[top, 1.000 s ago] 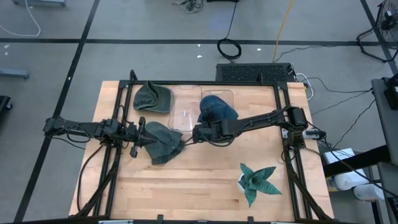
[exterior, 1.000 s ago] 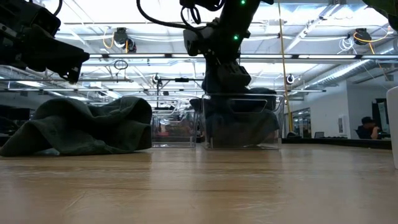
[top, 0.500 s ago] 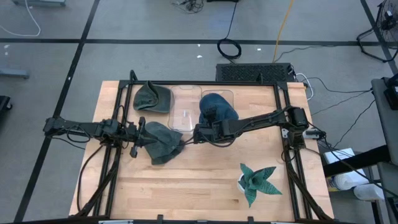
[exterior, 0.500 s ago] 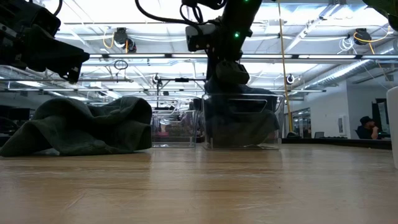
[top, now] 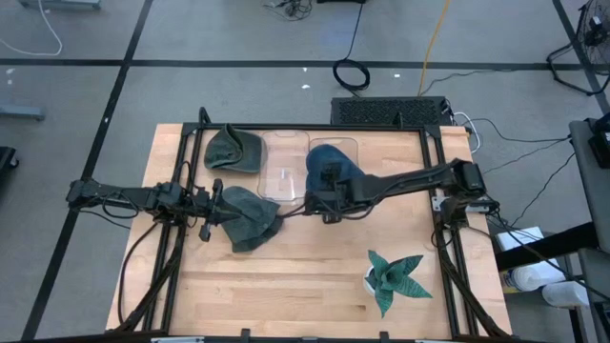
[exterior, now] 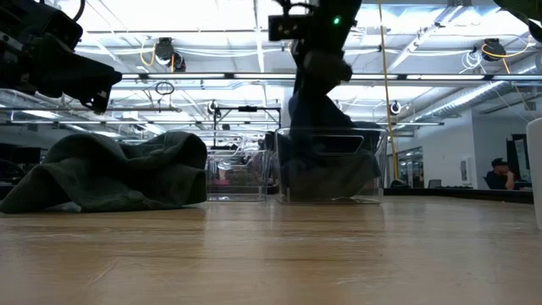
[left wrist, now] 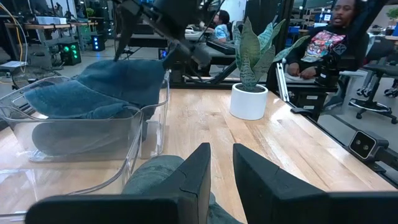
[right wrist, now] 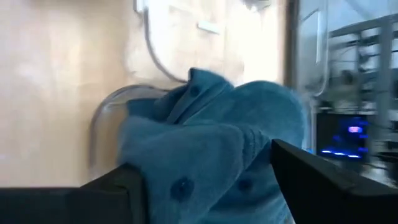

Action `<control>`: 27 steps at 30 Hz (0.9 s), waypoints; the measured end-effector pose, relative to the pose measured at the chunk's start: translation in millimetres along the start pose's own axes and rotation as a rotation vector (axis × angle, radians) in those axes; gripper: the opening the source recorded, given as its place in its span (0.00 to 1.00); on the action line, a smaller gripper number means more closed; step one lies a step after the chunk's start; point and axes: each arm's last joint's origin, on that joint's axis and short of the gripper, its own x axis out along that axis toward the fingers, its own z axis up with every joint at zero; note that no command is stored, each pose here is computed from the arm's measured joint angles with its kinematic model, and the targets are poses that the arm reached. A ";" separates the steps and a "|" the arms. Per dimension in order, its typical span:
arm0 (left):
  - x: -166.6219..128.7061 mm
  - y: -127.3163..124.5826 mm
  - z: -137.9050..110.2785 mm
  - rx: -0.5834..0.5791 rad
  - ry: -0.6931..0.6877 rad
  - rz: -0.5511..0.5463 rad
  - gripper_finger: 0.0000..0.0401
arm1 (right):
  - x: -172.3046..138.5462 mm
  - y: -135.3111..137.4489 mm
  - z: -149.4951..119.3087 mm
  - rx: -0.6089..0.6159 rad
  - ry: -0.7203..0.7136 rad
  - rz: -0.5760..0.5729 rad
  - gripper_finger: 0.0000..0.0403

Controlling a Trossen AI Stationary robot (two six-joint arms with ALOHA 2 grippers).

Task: Pick & Place hat
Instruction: Put the blue cap into the right transparent bin

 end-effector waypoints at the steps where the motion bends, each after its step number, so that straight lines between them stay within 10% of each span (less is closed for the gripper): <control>1: 0.0 0.0 -0.1 0.000 0.001 0.000 0.19 | -2.3 -0.7 -1.2 0.008 -0.002 0.034 0.64; 20: 0.0 0.0 -0.1 0.000 0.000 0.000 0.19 | -39.1 -14.1 -4.9 0.059 -0.161 0.343 0.66; 27: 0.0 0.0 0.0 0.000 0.000 0.000 0.19 | -46.4 -30.3 2.5 -0.003 -0.281 0.162 0.66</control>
